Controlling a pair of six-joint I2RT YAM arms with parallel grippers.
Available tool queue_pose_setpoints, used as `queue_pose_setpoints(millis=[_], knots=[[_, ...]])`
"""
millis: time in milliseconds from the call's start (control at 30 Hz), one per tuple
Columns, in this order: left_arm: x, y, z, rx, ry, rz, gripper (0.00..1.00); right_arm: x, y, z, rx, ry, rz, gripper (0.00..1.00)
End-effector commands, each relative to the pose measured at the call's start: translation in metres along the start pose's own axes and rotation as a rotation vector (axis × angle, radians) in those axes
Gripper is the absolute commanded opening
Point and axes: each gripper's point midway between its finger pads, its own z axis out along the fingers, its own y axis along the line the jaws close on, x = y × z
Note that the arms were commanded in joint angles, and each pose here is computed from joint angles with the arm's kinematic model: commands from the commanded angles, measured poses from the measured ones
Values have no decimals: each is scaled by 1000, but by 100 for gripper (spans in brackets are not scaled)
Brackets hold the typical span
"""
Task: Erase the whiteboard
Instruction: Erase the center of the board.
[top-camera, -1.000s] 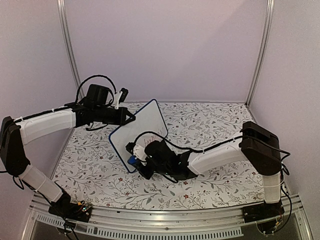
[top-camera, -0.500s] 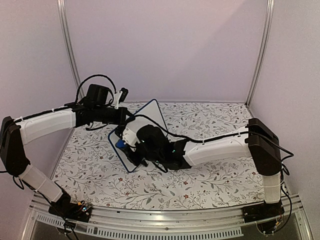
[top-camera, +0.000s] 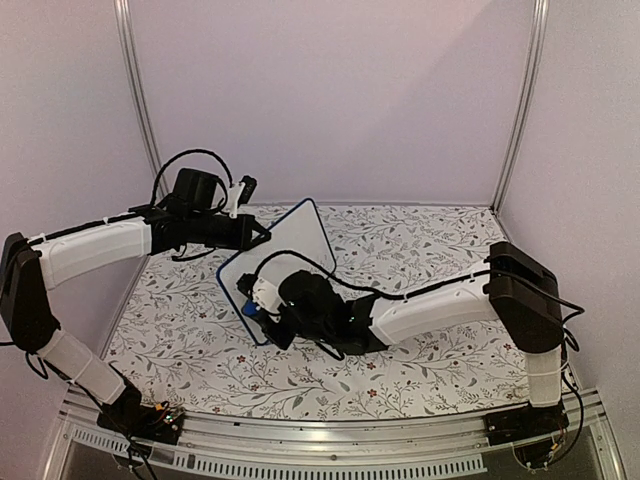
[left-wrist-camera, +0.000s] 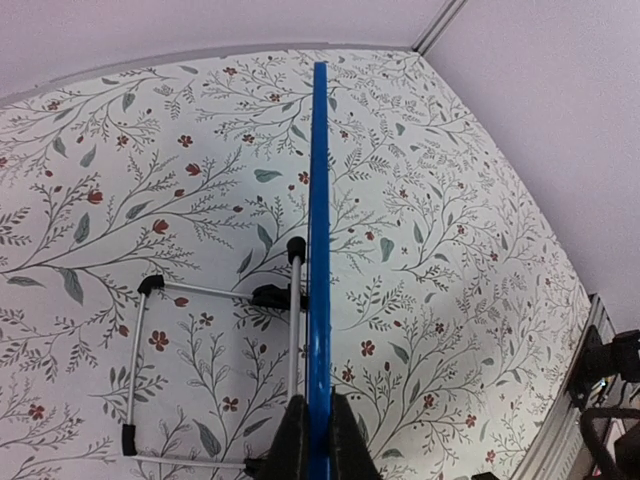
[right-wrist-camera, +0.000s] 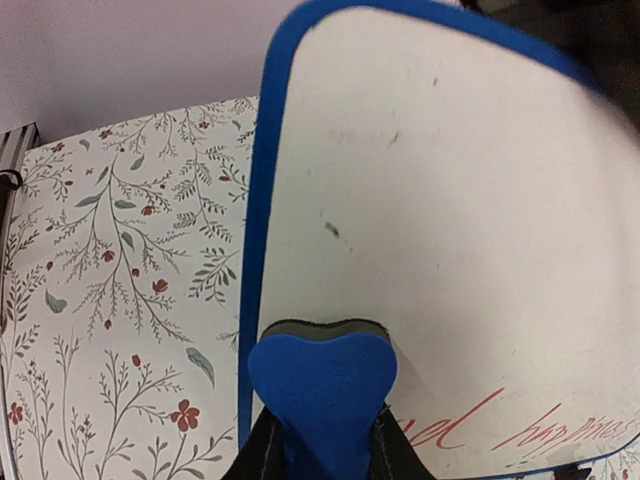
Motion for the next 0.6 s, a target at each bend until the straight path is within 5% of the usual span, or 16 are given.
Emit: queue_pose_setpoints(millis=[0,233,567], knots=[[30,-4,5,28,98,-37,0,43,2,-8,14,88,42,16],[30,-4,6,30,102,-43,0,50,-2,-7,42,98,56,17],[29,-4,4,27,96,-38,0,-47,-32,-7,84,-88,14,17]])
